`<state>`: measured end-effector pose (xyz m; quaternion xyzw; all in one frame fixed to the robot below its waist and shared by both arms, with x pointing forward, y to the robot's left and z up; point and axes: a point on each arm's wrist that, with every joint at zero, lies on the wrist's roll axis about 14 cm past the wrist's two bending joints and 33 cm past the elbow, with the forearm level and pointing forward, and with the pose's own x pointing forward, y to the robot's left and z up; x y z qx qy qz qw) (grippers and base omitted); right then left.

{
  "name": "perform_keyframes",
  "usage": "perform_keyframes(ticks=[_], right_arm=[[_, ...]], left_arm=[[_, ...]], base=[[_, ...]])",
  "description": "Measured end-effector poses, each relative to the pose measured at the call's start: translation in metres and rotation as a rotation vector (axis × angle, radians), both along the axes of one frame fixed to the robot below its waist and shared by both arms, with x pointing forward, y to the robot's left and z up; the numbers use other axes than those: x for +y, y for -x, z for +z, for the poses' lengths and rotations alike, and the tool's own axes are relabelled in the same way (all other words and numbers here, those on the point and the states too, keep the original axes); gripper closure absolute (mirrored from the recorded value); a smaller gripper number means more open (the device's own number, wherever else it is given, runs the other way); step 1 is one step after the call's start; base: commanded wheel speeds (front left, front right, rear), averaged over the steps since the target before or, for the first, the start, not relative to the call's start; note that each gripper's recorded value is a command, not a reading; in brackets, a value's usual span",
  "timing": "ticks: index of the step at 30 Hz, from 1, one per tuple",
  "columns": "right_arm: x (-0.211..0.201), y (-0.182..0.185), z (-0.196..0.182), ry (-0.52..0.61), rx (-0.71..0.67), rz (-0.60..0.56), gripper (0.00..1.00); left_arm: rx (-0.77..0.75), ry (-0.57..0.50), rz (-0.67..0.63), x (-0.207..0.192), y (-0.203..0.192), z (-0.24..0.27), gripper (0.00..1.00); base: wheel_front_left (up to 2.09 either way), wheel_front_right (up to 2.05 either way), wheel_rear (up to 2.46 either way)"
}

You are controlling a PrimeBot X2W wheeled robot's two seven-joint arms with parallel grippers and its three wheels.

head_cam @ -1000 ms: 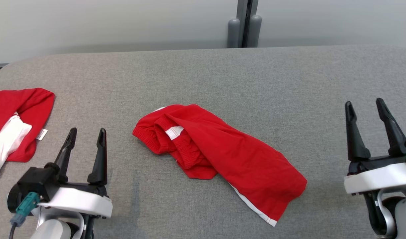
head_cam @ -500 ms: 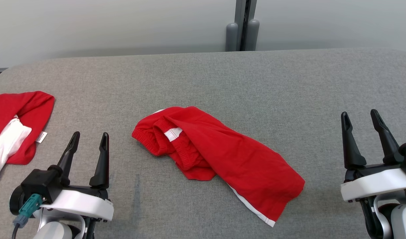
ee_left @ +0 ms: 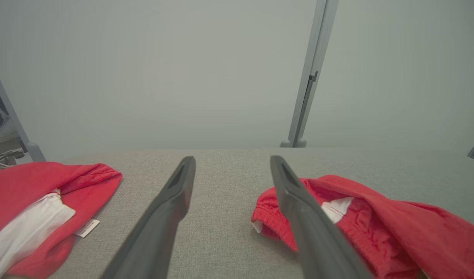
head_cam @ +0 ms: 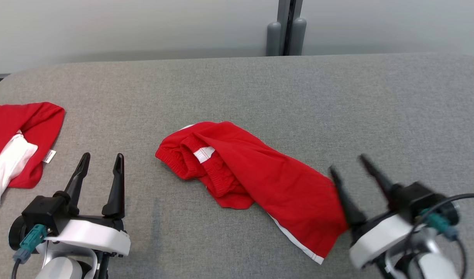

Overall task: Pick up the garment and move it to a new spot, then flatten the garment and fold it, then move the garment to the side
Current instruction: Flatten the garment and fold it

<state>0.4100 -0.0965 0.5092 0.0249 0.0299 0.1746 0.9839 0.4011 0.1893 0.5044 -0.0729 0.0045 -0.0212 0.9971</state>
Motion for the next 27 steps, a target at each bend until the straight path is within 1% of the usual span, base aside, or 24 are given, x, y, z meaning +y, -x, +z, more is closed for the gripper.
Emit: perform_keyframes(ticks=[4, 7, 9, 11, 17, 21, 22, 23, 24, 27], right_arm=[[0.033, 0.021, -0.029, 0.039, 0.113, 0.133, 0.00], [0.053, 0.042, -0.056, 0.078, 0.224, 0.233, 0.00], [0.062, 0.059, -0.075, 0.104, 0.301, 0.289, 0.00], [0.064, 0.070, -0.092, 0.132, 0.372, 0.323, 0.00], [0.057, 0.080, -0.125, 0.168, 0.482, 0.330, 0.00], [0.054, 0.078, -0.135, 0.165, 0.509, 0.308, 0.00], [0.054, 0.077, -0.135, 0.158, 0.508, 0.303, 0.13], [0.054, 0.077, -0.136, 0.154, 0.510, 0.299, 0.75], [0.054, 0.076, -0.138, 0.152, 0.511, 0.295, 1.00], [0.053, 0.070, -0.136, 0.141, 0.494, 0.283, 1.00]], left_arm=[[0.013, -0.001, 0.008, 0.002, -0.001, -0.005, 0.00], [0.025, 0.001, 0.013, 0.003, -0.002, -0.010, 0.00], [0.031, 0.002, 0.013, 0.004, -0.003, -0.013, 0.00], [0.033, 0.004, 0.013, 0.004, -0.006, -0.014, 0.00], [0.052, 0.005, 0.018, 0.006, -0.008, -0.023, 0.00], [0.055, 0.006, 0.022, 0.006, -0.012, -0.025, 0.00], [0.060, 0.005, 0.022, 0.006, -0.012, -0.027, 0.00], [0.062, 0.005, 0.023, 0.007, -0.012, -0.028, 0.00], [0.064, 0.005, 0.023, 0.007, -0.013, -0.029, 0.00], [0.073, 0.005, 0.019, 0.007, -0.013, -0.032, 0.00]], base=[[0.00, 0.00, 0.00], [0.00, 0.00, 0.00], [0.00, 0.00, 0.00], [0.00, 0.00, 0.00], [0.00, 0.00, 0.00], [0.00, 0.00, 0.00], [0.00, 0.00, 0.00], [0.00, 0.00, 0.00], [0.00, 0.00, 0.00], [0.00, 0.00, 0.00]])
